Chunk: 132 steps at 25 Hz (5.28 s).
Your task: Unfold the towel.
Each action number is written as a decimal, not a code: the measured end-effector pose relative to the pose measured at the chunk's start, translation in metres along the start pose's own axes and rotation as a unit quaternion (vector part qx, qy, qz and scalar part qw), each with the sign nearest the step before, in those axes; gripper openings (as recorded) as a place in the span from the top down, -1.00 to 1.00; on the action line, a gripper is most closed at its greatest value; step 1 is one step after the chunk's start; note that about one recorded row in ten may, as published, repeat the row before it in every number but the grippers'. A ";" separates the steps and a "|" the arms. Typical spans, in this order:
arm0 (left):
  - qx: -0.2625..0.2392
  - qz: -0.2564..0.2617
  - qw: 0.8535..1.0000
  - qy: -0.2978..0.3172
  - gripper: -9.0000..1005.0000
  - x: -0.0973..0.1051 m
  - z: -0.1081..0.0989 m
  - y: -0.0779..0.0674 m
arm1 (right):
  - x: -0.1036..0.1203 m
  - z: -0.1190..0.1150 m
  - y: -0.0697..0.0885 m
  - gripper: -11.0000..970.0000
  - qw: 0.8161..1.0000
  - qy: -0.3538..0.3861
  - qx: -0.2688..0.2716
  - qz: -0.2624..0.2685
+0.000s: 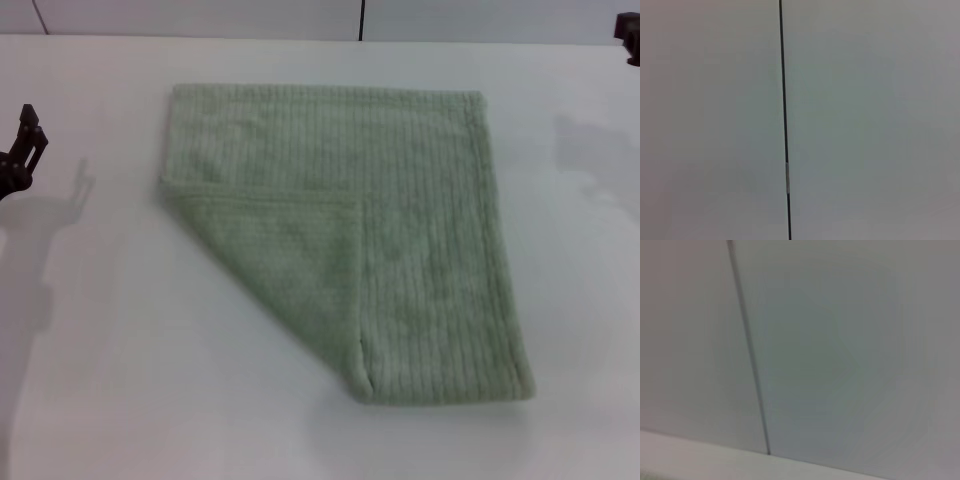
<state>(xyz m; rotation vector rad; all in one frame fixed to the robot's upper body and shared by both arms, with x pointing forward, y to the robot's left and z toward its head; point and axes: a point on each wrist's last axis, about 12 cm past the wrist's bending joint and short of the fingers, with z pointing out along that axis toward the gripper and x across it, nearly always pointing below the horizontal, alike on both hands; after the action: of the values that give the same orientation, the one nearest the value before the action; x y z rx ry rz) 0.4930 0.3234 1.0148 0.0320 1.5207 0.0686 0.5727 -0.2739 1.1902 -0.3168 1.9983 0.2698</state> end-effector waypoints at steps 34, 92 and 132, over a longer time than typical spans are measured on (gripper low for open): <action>0.013 -0.009 1.000 -0.006 -0.69 -0.004 0.009 -0.009 | -0.014 0.081 0.025 0.98 0.985 0.145 -0.060 -0.077; 0.247 0.018 0.969 -0.009 -0.68 -0.054 0.043 -0.115 | 0.040 0.128 0.041 0.98 0.956 0.251 -0.092 -0.118; 0.344 0.227 0.882 0.228 -0.68 -0.133 0.043 -0.192 | 0.046 0.129 0.035 0.98 0.961 0.241 -0.075 -0.113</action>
<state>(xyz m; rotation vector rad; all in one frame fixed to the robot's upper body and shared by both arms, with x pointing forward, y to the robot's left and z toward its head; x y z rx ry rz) 0.5342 0.1243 1.1374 1.0077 1.9126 -0.1042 0.6507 -0.2040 1.0955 -0.7637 2.3953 0.2123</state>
